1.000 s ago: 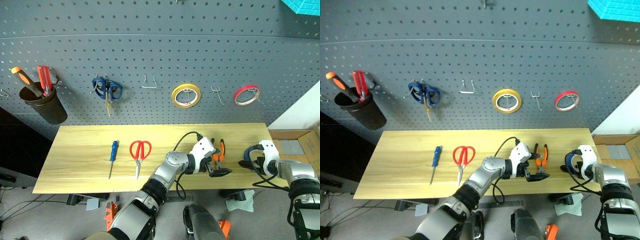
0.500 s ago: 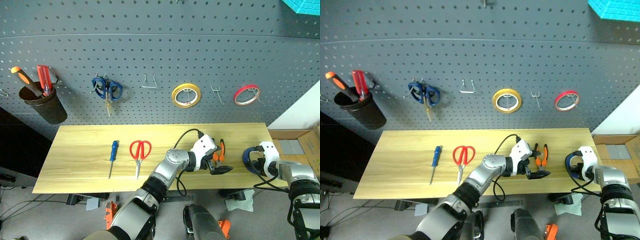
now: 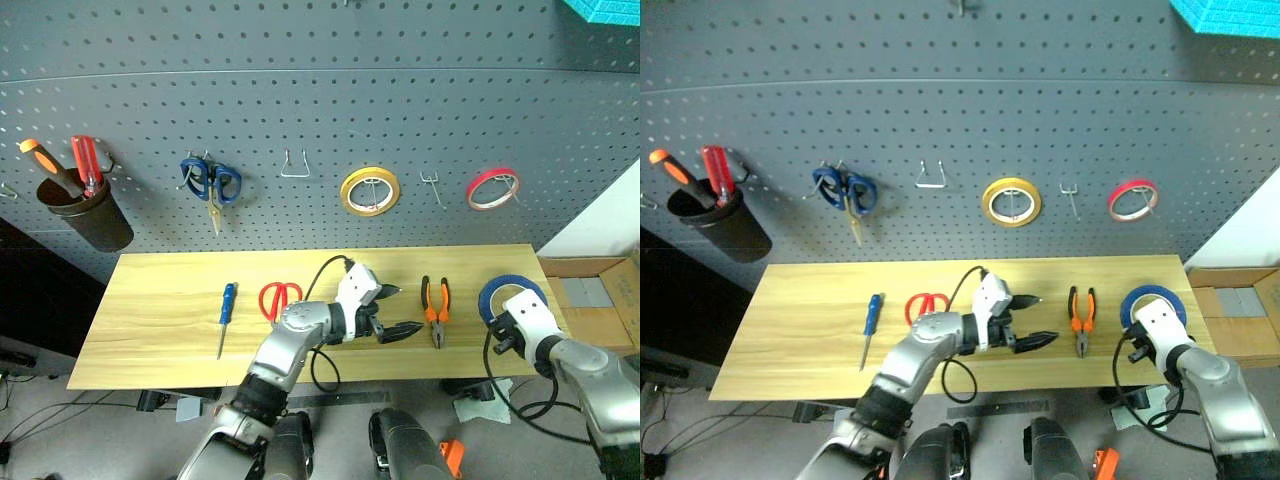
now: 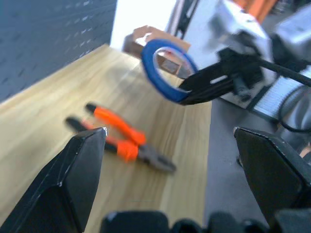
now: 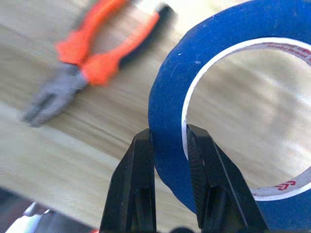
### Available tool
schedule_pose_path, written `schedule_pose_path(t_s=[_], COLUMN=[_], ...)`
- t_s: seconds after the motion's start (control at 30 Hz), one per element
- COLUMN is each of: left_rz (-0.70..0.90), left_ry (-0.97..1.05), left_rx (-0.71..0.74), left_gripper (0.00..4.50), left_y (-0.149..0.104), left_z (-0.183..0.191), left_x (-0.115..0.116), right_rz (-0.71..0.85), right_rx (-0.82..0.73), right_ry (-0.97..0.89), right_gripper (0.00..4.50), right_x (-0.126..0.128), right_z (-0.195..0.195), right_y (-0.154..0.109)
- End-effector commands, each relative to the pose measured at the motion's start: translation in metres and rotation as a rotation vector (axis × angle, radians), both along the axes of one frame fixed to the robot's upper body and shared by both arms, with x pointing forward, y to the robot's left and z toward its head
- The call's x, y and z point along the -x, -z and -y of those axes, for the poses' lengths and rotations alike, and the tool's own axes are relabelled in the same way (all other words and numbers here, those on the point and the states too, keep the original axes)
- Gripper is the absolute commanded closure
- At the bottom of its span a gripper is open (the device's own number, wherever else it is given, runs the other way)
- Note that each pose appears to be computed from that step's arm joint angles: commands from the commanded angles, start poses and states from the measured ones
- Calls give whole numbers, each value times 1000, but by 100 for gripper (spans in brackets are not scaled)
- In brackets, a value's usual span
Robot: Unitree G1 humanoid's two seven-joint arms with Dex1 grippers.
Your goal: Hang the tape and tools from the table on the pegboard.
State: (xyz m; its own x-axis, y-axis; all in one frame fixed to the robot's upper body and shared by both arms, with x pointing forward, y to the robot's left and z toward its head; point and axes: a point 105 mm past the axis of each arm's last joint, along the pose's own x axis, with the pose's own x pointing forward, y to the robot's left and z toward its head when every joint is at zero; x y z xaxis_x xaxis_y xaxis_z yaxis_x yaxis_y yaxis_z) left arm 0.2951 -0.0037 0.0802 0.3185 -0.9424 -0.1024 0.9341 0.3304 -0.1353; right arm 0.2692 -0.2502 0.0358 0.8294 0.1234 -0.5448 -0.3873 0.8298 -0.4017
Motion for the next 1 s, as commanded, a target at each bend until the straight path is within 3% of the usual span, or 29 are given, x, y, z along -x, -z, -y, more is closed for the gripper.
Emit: schedule_pose_path(t_s=[0.03, 0.23, 0.33, 0.47, 0.7, 1.0], left_rz=[11, -27, -54, -71, -34, -22], left_ry=[-15, -94, -178, -259, -316, -314], left_rx=[86, 33, -3, -31, -7, 21], left_gripper=[0, 0, 0, 0, 0, 0], left_y=[-37, -35, -30, -24, -33, -44], left_z=[-10, -46, -74, -93, -92, -85], left_x=[10, 26, 37, 39, 22, 18], right_rz=[174, 344, 507, 618, 678, 685], right_rx=[129, 309, 424, 459, 462, 472], right_ry=[-112, -286, -388, -454, -552, -618], right_gripper=[413, 413, 413, 413, 413, 413], right_x=[2, -4, -18, -32, -57, -82], right_z=[-28, -58, -74, -87, -102, -97], right_y=[-24, -32, -53, -67, -73, -78])
